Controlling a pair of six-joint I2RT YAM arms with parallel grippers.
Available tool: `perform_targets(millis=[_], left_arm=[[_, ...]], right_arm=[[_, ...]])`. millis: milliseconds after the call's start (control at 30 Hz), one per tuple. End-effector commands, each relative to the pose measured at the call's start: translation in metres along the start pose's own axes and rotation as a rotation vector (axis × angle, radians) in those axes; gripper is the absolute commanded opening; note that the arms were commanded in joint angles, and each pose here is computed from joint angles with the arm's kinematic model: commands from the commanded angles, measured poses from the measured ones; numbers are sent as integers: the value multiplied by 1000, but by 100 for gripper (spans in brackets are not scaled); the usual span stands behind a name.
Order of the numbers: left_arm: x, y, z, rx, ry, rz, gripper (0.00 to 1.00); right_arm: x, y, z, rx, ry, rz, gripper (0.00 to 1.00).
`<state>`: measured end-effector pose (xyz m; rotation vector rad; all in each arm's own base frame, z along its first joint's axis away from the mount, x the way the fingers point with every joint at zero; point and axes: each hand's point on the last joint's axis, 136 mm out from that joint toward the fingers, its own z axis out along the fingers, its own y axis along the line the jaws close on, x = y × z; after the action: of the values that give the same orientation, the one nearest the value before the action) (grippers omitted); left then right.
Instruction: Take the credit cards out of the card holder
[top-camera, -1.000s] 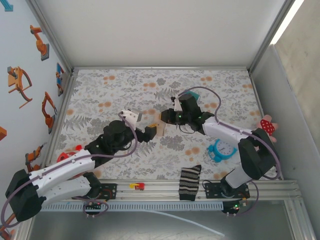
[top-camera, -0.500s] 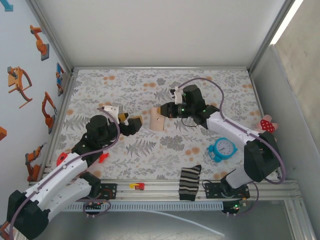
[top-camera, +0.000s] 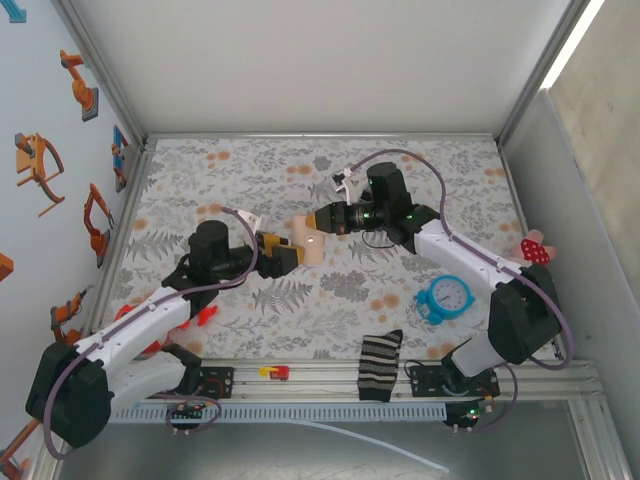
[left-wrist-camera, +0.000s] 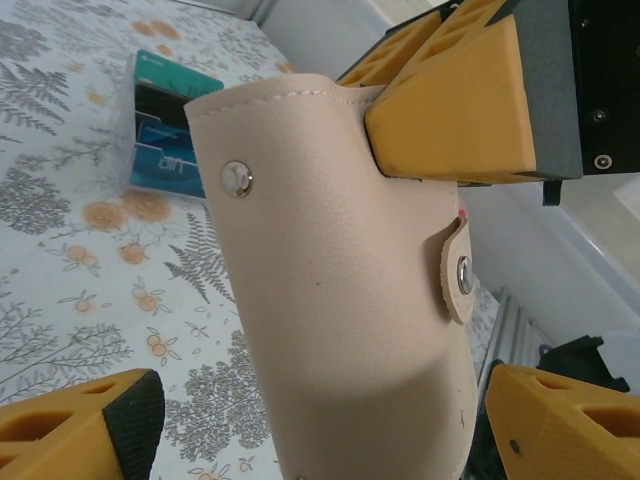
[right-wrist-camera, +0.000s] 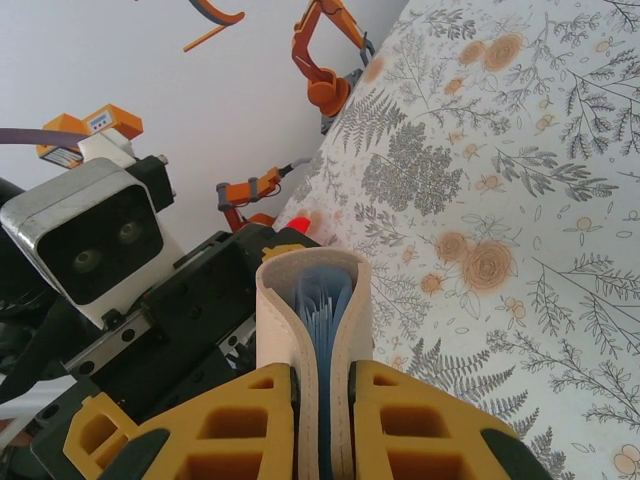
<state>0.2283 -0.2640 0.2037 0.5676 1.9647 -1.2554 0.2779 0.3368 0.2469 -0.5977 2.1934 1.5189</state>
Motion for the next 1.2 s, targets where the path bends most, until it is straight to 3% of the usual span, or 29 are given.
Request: perform_targets(millis=[0,233,367,1033,1167], left_arm=[[-18,-26,3,143,-24,21,84],[-17,-34,8,239,-36,-24,62],[-16,-39,9,285,-31,-46,55],[-5,-49,-3,317,-8,-54,56],[-8,-51,-3,328,-11,-42,41]], right_arm=[[-13,33,-13,-74,-35,-94,0],[-17,47,-19,-104,-54,-140,0],[-18,49,-19,-119,-55,-145,0],[-22,52,-23,-104,-64,-174,0],[-23,53,-23,-106,-64,-172,0]])
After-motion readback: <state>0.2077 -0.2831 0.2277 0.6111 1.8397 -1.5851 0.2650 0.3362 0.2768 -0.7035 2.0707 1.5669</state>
